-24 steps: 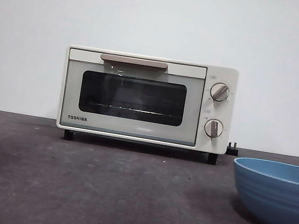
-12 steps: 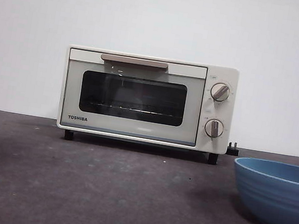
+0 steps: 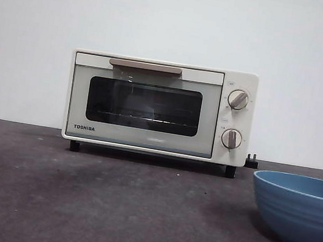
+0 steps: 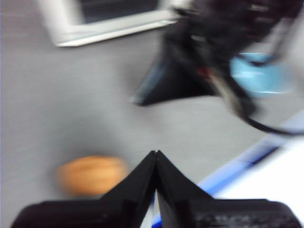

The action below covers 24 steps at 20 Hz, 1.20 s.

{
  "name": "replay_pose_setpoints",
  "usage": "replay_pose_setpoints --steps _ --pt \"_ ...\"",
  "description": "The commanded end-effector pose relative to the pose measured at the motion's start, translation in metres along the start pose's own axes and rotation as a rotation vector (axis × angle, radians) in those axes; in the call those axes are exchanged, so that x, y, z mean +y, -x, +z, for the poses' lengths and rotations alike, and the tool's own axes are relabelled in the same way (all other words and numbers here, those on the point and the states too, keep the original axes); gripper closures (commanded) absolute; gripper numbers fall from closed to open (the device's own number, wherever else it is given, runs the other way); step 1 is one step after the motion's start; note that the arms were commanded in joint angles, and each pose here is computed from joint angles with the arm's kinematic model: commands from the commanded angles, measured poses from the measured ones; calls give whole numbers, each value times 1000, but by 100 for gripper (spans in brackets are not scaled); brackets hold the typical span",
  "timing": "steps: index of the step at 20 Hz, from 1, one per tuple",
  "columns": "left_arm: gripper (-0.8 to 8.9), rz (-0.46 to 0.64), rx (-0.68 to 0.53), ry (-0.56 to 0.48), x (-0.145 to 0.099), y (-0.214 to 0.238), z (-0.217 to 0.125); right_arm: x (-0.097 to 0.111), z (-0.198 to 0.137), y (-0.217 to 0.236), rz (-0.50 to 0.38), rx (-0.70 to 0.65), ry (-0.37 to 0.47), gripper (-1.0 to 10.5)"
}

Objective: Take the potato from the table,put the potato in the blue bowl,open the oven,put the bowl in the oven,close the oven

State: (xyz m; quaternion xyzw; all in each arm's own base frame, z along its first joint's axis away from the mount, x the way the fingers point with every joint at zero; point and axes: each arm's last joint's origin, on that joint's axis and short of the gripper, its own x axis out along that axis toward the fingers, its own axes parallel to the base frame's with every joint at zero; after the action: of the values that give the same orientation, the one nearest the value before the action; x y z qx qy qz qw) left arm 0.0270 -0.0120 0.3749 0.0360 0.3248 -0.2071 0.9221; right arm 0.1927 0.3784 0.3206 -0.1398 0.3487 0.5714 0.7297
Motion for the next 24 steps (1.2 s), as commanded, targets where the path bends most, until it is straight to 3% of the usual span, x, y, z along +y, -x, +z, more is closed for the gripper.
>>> replay_pose_setpoints --steps 1,4,11,17,24 --pt "820 82 -1 -47 2 2 -1 4 2 -20 6 11 87 930" --pt "821 82 1 -77 2 2 -1 8 -4 -45 18 35 157 713" --pt "821 89 3 -91 2 2 -1 1 -15 -87 11 35 189 333" --pt "821 348 27 -89 9 4 -1 -9 -32 -125 12 73 177 312" --pt "821 306 23 -85 8 3 -1 -15 -50 -152 47 113 129 312"
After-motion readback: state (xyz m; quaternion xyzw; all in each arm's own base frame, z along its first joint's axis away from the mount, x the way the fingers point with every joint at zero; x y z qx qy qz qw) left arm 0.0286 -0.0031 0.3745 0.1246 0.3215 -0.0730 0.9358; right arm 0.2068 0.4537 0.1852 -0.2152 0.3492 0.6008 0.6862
